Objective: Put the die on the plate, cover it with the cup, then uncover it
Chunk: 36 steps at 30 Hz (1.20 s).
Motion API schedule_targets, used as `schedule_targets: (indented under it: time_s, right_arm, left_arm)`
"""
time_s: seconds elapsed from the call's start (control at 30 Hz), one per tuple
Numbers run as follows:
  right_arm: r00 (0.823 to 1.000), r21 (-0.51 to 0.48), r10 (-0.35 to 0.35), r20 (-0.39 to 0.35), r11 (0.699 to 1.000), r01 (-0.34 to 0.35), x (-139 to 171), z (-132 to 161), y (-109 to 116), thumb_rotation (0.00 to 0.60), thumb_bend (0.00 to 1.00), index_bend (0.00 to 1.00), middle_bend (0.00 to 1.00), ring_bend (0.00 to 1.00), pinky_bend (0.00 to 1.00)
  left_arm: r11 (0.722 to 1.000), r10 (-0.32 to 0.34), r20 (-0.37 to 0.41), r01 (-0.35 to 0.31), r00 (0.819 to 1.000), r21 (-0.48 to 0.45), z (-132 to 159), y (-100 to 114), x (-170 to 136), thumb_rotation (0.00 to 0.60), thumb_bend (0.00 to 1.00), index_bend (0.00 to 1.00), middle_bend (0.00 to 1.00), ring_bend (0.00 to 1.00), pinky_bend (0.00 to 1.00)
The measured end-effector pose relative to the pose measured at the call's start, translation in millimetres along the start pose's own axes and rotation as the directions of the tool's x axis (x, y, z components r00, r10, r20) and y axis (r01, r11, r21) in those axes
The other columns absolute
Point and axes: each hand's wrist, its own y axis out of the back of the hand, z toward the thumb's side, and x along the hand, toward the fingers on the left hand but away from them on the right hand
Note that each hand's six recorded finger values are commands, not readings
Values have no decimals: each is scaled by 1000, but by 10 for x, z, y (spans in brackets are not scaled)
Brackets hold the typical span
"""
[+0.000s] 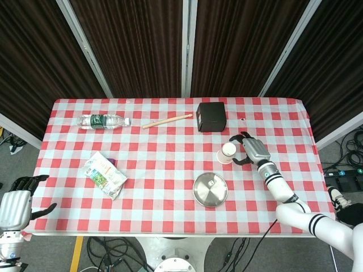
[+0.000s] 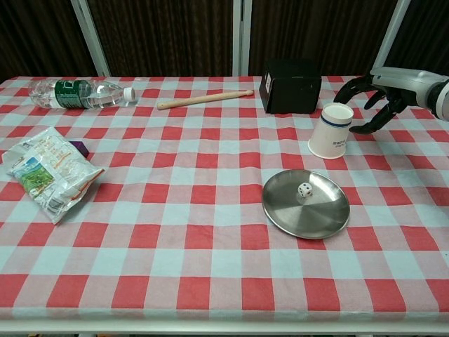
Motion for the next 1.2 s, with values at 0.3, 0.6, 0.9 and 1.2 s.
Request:
schedule_targets:
  time_s: [0.3, 0.6, 0.9, 1.2]
  right_arm:
    - [1000, -24, 9, 7, 1000, -9, -91, 10, -7, 600, 248, 342, 216, 40, 186]
    - [999, -44, -15, -49, 999, 13, 25, 124, 42, 600, 308, 461, 237, 41, 186]
    - [962, -20, 25, -272, 999, -32, 519, 516, 23, 600, 315, 493, 244, 41, 144]
    - [914, 95, 147, -377, 988, -120, 814, 632, -439, 600, 319, 494, 237, 41, 130]
  left_arm:
    - [1000, -2, -4, 2, 1000, 0, -9, -7, 4, 600, 0, 271, 306, 263, 209]
    - [1000, 1, -5, -1, 1000, 1, -13, 4, 8, 600, 0, 271, 306, 263, 209]
    - [1000, 4, 0, -4, 1000, 1, 6, 13, 16, 600, 0, 271, 306, 263, 210]
    - [1000, 1, -8, -2, 1000, -3, -19, 0, -20, 600, 0, 271, 306, 263, 210]
